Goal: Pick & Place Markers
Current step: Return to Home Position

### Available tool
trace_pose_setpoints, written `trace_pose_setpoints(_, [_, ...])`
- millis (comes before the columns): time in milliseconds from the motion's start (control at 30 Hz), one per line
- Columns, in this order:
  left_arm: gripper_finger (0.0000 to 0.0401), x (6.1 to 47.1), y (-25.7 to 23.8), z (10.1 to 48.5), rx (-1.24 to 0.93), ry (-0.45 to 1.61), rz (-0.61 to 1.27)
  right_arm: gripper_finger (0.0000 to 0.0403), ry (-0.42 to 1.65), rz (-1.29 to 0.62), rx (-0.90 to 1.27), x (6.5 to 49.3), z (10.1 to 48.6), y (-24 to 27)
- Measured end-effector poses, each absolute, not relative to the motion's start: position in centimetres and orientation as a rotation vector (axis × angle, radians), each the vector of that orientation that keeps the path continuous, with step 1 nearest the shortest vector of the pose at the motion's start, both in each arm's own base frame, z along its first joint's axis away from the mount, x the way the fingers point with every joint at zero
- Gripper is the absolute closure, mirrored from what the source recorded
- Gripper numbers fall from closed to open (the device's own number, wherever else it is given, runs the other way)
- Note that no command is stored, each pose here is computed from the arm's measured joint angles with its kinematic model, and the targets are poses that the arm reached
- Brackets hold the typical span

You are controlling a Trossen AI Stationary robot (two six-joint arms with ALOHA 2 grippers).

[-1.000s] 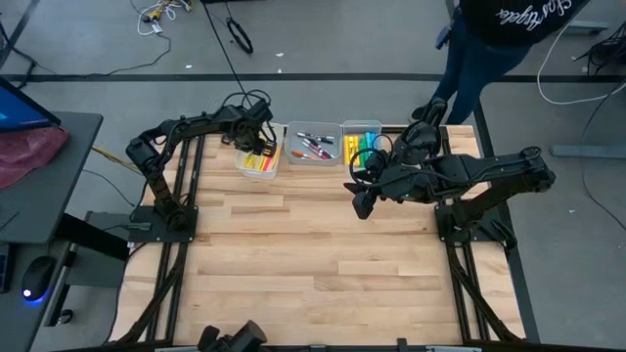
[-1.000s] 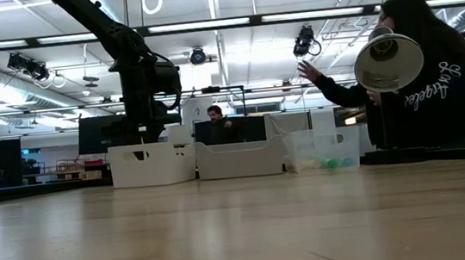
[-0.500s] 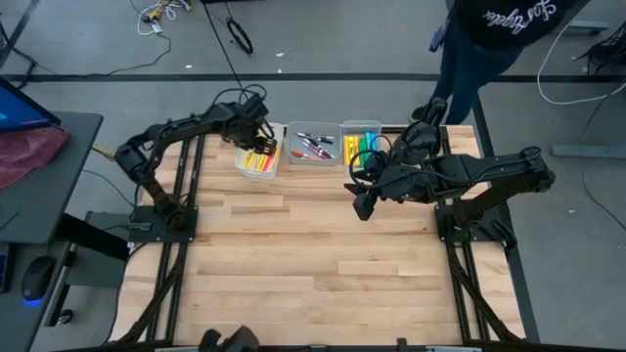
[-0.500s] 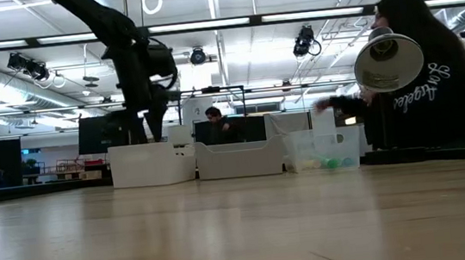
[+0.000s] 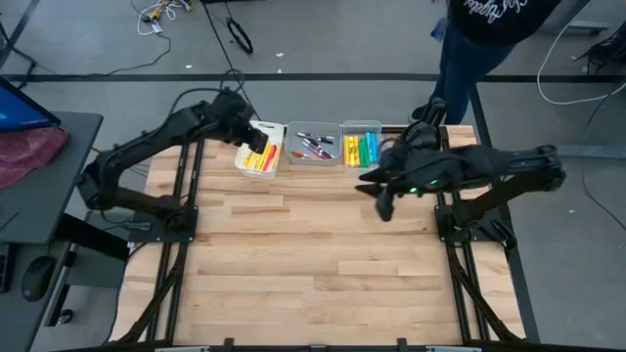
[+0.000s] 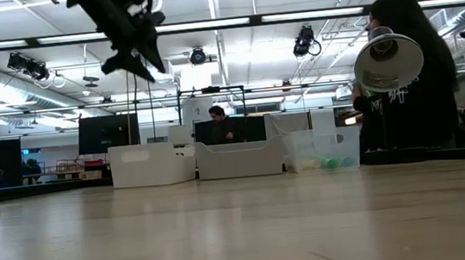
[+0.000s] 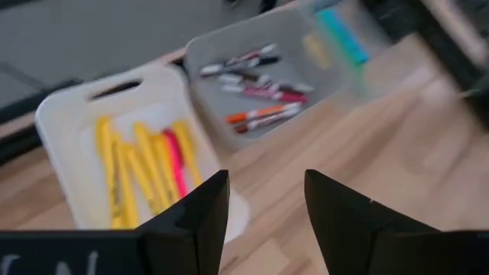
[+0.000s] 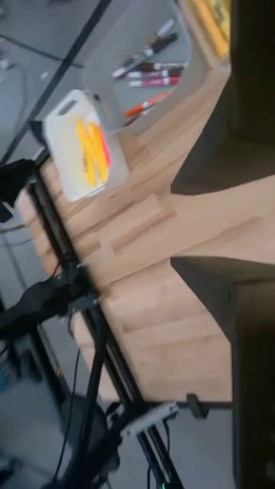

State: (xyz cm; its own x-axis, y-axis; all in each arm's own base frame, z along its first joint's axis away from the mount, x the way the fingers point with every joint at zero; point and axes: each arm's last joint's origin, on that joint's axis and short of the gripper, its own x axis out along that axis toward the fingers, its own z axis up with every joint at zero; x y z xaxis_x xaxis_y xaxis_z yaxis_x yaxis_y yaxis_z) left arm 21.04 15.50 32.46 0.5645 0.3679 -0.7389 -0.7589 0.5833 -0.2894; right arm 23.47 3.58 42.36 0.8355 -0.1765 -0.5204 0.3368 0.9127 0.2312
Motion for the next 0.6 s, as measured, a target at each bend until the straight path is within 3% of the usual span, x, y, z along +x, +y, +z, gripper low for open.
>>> trace_pose_setpoints(400, [0.0223,21.6,11.8,34.8,-0.568,0.568,0.584,0.0395,0.36,-0.141,0.273,14.3,45.5,2.0])
trace_pose_setpoints(600, [0.0223,22.5,10.7,35.2,-0.579,0.516,0.606,0.0394,0.278,-0.034,0.34,11.8,41.9,1.8])
